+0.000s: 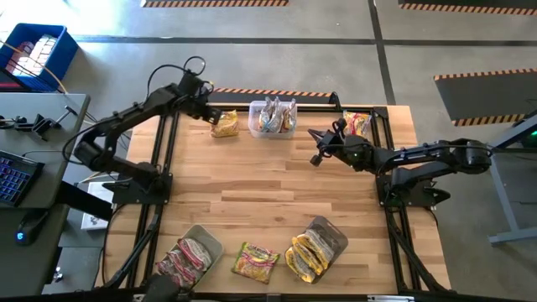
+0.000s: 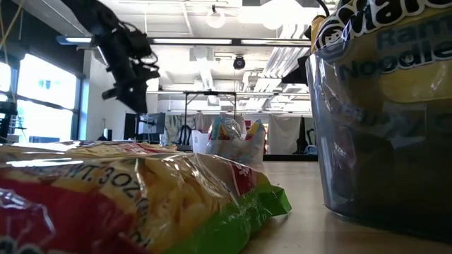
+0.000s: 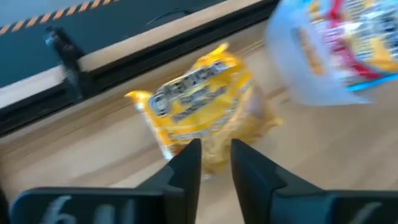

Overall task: Sort Maruchan noodles
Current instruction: Put the yellow noodle pack into the black bin

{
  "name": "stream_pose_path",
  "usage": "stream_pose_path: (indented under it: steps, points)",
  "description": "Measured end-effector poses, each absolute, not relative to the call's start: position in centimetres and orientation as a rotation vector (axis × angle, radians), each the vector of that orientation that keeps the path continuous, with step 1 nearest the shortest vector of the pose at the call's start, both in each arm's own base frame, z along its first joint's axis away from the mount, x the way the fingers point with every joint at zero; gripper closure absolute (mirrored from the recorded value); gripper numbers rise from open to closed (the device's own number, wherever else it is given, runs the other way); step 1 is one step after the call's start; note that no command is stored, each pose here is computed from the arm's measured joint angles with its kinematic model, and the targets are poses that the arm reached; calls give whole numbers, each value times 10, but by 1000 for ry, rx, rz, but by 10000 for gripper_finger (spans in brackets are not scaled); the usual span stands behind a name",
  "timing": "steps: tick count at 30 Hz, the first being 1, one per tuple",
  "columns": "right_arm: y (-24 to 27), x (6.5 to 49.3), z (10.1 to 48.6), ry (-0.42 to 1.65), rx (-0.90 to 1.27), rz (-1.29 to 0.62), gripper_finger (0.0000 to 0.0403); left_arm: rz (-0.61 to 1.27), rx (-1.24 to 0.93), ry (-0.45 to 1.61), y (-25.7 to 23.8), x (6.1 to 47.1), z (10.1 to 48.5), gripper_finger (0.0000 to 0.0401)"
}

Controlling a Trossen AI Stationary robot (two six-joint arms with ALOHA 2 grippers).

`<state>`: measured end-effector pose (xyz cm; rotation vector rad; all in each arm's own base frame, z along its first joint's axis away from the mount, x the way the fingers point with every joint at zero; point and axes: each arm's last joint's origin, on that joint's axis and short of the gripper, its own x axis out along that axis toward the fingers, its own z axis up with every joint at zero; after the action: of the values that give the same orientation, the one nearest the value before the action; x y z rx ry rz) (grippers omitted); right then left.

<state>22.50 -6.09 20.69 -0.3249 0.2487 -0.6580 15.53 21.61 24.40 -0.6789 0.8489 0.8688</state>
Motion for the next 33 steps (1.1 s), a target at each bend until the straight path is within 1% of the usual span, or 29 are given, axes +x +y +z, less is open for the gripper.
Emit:
stream_pose_path:
  steps: [6, 11, 18, 22, 27, 30, 33]
  points:
    - [-61, 225, 207, 244, -319, -640, 403, 913, -711, 902, 236, 148, 224, 269]
    - [-61, 225, 207, 244, -319, -639, 403, 898, -720, 980, 250, 148, 209, 244]
    - [-60, 225, 207, 244, -320, -639, 403, 850, -638, 1055, 275, 158, 222, 241]
    - [-61, 225, 207, 244, -320, -640, 403, 739, -585, 1197, 293, 166, 228, 242]
    - [-61, 225, 207, 245, -320, -639, 403, 571, -522, 1355, 315, 179, 222, 242]
    - [-61, 225, 206, 248, -320, -639, 403, 518, -505, 1396, 324, 186, 216, 242]
    - [-61, 225, 206, 249, -321, -639, 403, 510, -498, 1418, 330, 191, 212, 242]
